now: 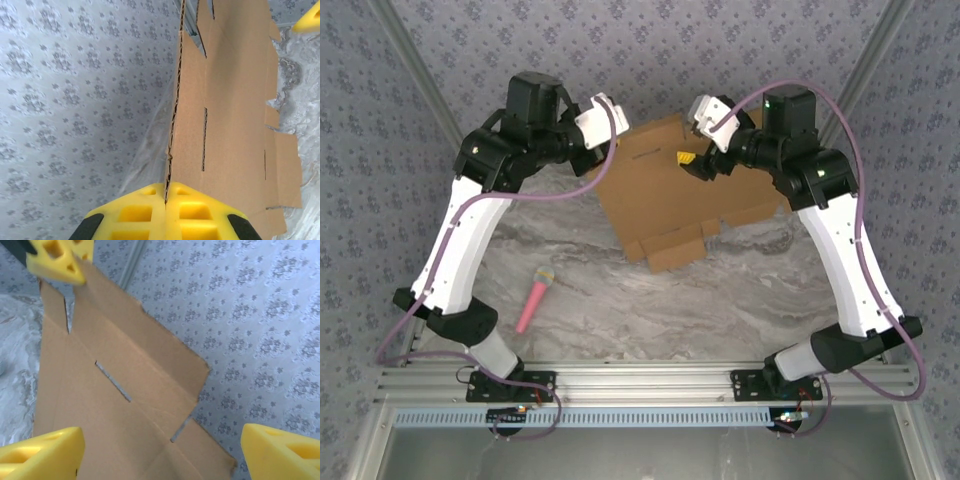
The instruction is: Fold the paper box
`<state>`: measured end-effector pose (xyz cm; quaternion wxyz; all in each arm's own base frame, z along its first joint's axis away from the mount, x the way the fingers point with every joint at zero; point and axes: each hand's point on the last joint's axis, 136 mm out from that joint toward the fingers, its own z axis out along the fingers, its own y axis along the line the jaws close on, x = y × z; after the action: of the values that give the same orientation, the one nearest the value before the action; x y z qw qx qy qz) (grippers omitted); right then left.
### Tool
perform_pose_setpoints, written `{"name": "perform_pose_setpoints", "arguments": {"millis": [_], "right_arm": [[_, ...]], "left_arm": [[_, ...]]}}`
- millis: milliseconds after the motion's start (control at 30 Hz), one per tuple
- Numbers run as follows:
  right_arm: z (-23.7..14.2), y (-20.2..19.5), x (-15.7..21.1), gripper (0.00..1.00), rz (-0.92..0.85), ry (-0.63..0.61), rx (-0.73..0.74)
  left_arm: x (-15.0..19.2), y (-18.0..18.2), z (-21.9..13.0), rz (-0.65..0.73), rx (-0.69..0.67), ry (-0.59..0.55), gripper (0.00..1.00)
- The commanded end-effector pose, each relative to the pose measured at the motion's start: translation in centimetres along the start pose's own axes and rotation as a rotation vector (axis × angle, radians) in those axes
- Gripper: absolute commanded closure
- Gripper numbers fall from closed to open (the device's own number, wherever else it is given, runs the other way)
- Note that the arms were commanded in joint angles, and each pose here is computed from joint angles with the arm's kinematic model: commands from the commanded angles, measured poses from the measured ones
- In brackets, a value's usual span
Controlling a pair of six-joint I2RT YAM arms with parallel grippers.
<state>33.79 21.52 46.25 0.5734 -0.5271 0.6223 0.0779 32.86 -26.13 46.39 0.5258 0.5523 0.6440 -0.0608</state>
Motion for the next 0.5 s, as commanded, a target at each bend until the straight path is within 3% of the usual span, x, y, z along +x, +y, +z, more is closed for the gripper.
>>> {"name": "perform_pose_setpoints", "arguments": {"millis": [0,267,467], "right_arm": [[0.4,1.1,-0.8,0.16,-0.060,-0.016,-0.076],[2.2,0.3,-0.7,0.21,-0.093,0.029,-0.108],[3.0,1.5,-0.1,0.43,-0.080,0.028,-0.194]], "left_arm": [[-0.5,-0.2,-0.6,0.081,-0.002,0.020,1.00],[-1.6,-0.8,-0.4,0.181,-0.017,0.043,1.00],[-2.0,-0.6,-0.6,0.198,-0.033,0.032,1.00]]}}
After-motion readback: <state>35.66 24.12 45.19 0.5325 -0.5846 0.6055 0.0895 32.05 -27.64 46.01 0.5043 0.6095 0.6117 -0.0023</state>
